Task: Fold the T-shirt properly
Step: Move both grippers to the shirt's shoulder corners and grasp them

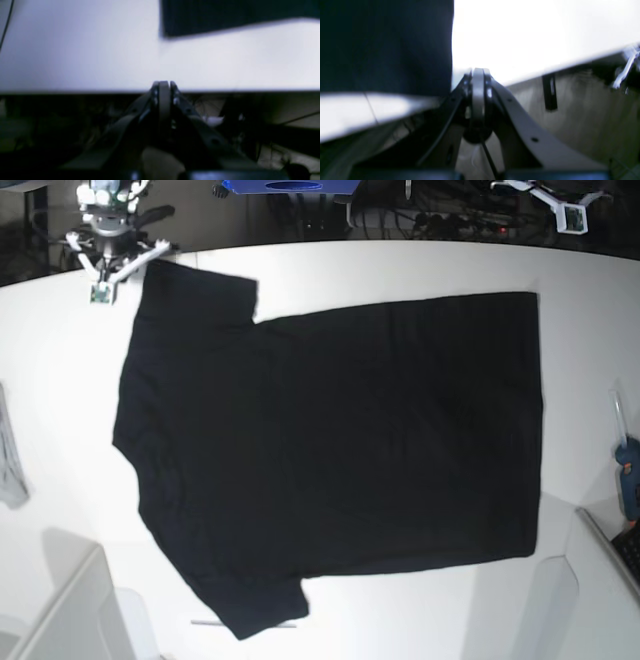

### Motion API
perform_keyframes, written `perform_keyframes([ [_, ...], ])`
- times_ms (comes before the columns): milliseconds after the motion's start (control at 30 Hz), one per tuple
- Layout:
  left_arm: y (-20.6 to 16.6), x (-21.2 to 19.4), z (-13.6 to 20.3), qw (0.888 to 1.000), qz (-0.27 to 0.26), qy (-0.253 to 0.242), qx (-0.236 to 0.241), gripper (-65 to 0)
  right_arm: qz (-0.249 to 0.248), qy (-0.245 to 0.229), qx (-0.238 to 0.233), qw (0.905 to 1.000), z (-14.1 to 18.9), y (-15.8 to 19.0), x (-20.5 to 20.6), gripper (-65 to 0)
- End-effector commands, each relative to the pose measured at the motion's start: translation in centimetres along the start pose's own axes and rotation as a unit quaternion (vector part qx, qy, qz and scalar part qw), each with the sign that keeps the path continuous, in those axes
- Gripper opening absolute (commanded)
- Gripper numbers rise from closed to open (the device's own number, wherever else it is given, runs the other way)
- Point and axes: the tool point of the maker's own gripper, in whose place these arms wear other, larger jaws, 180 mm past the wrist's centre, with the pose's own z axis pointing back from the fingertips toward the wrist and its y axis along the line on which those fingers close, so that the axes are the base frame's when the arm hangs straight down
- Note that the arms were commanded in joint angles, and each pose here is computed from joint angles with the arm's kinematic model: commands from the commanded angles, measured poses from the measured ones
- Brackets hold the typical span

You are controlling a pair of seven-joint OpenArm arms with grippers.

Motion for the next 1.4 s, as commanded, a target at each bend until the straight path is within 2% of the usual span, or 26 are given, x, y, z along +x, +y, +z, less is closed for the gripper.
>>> perform_keyframes([
  [0, 0.5, 0.4, 0.5, 1.0, -0.005, -0.007, 0.006, -65.0, -0.001, -0.024, -0.003, 0.9997, 0.1, -0.2, 1.5, -65.0],
  [67, 0.4, 1.2, 0.0, 1.0, -0.002, -0.02, 0.007, -65.0, -0.01, -0.04, 0.001, 0.9991, -0.2, 0.1, 2.9, -65.0],
  [167, 0.4, 1.9, -0.7, 0.999, 0.005, -0.034, 0.012, -65.0, -0.059, -0.061, 0.038, 0.9957, -0.4, 1.4, 4.7, -65.0],
  [267, 0.2, 2.3, -1.0, 0.999, 0.011, -0.042, 0.012, -65.0, -0.116, -0.069, 0.094, 0.9864, -0.3, 3.1, 5.6, -65.0],
  [333, 0.2, 2.9, -1.4, 0.998, 0.014, -0.052, 0.013, -65.0, -0.152, -0.073, 0.115, 0.9789, -0.2, 3.2, 6.1, -65.0],
  [467, 1.1, 3.5, -1.6, 0.998, 0.014, -0.062, 0.027, -65.0, -0.22, -0.081, 0.151, 0.9602, 0.1, 3.1, 6.9, -38.9],
  [533, 1.5, 3.7, -1.6, 0.997, 0.017, -0.064, 0.031, -64.7, -0.242, -0.09, 0.157, 0.9532, 0.2, 2.3, 7.5, -28.2],
  [600, 2.4, 4.2, -1.6, 0.996, 0.039, -0.072, 0.041, -51.8, -0.252, -0.094, 0.166, 0.9487, -0.1, 1.9, 8.1, -23.6],
  [667, 3.3, 4.7, -1.6, 0.993, 0.077, -0.081, 0.048, -41.6, -0.262, -0.088, 0.174, 0.9452, -0.7, 1.8, 8.1, -24.0],
  [733, 3.9, 4.2, -1.7, 0.989, 0.121, -0.067, 0.047, -33.6, -0.269, -0.082, 0.18, 0.9425, -1.4, 1.6, 8.1, -23.9],
  [800, 3.7, 4.6, -2.1, 0.986, 0.154, -0.059, 0.02, -29.1, -0.277, -0.072, 0.181, 0.9409, -2.1, 1.5, 7.6, -23.9],
  [900, 2.8, 5.3, -2.8, 0.985, 0.162, -0.044, -0.035, -29.1, -0.286, -0.052, 0.176, 0.9404, -3.4, 1.3, 6.4, -23.9],
  [967, 2.4, 5.5, -3.0, 0.985, 0.159, -0.034, -0.056, -29.1, -0.29, -0.042, 0.173, 0.9403, -3.9, 1.3, 5.7, -23.9],
  [1033, 2.5, 5.8, -3.0, 0.984, 0.162, -0.037, -0.061, -29.0, -0.291, -0.036, 0.173, 0.9403, -4.2, 1.3, 5.3, -23.9],
  [1167, 3.2, 6.0, -3.2, 0.986, 0.152, -0.029, -0.069, -29.0, -0.262, -0.046, 0.205, 0.9417, -3.8, 2.4, 5.6, -23.9],
  [1367, 4.5, 3.6, -4.4, 0.983, 0.172, 0.008, -0.065, -29.1, -0.269, -0.022, 0.202, 0.9416, -4.7, 2.5, 3.8, -23.9],
])
